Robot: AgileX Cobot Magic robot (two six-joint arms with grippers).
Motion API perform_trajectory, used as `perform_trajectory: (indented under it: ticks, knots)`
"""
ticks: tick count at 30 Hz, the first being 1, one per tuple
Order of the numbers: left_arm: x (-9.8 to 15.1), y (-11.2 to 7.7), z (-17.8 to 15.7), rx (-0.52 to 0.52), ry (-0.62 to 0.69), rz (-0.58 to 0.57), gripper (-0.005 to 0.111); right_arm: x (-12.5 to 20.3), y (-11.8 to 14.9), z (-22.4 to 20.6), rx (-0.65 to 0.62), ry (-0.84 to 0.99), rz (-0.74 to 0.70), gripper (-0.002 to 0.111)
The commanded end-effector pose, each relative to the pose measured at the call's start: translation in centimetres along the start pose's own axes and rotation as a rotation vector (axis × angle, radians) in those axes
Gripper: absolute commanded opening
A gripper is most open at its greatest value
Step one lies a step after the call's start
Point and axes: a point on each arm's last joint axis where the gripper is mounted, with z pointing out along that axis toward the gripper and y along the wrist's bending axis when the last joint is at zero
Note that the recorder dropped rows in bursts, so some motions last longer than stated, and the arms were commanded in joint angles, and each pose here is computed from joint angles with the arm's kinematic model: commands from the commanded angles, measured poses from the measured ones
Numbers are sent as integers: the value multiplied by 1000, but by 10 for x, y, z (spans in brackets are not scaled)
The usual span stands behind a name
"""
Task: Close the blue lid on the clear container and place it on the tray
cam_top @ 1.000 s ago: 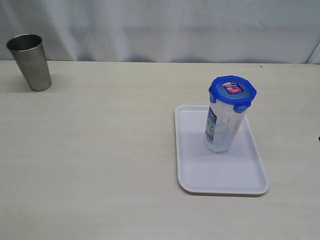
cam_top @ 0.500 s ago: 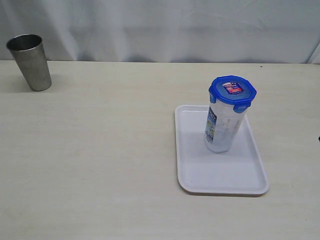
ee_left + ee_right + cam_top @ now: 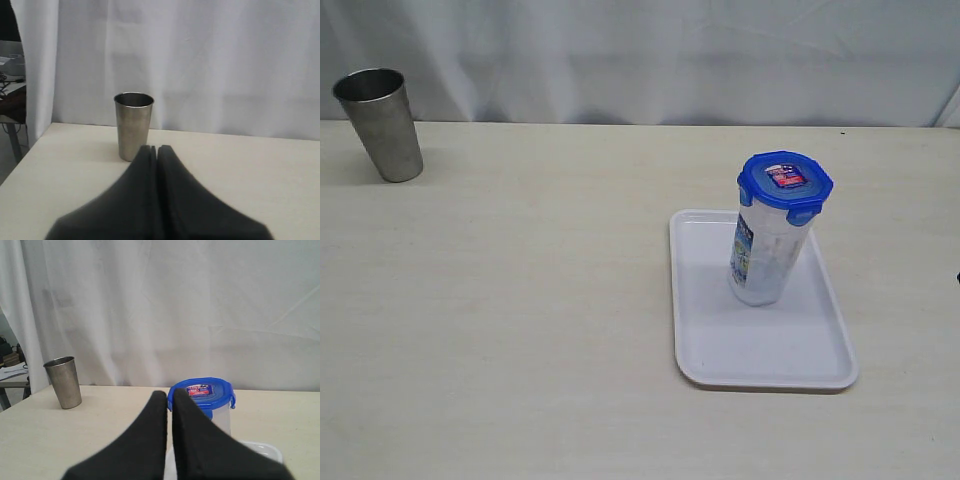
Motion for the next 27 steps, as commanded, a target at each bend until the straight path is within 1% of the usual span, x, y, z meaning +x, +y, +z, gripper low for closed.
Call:
perform_trajectory:
  ticks: [1,8,11,15,20,23,24,27]
  knots:
    - [9,3,-3,-42,-45,-11,0,2,0,-1,-4,8,-6,4]
    - [21,4,0,-46,-64,-8,0,2,0,-1,-4,8,-6,4]
    - [27,4,1,-42,-53,17,0,2,0,-1,-4,8,-6,4]
    - [33,3,3,-30,-32,93,0,2,0,-1,-4,8,-6,4]
    - [43,3,5,-31,-13,94,0,2,0,-1,-4,8,-6,4]
    - [43,3,5,-32,-40,95,0,2,0,-1,-4,8,-6,4]
    - [46,4,5,-31,-6,97,0,2,0,-1,-4,8,-6,4]
    - [47,3,5,-30,7,93,0,2,0,-1,-4,8,-6,4]
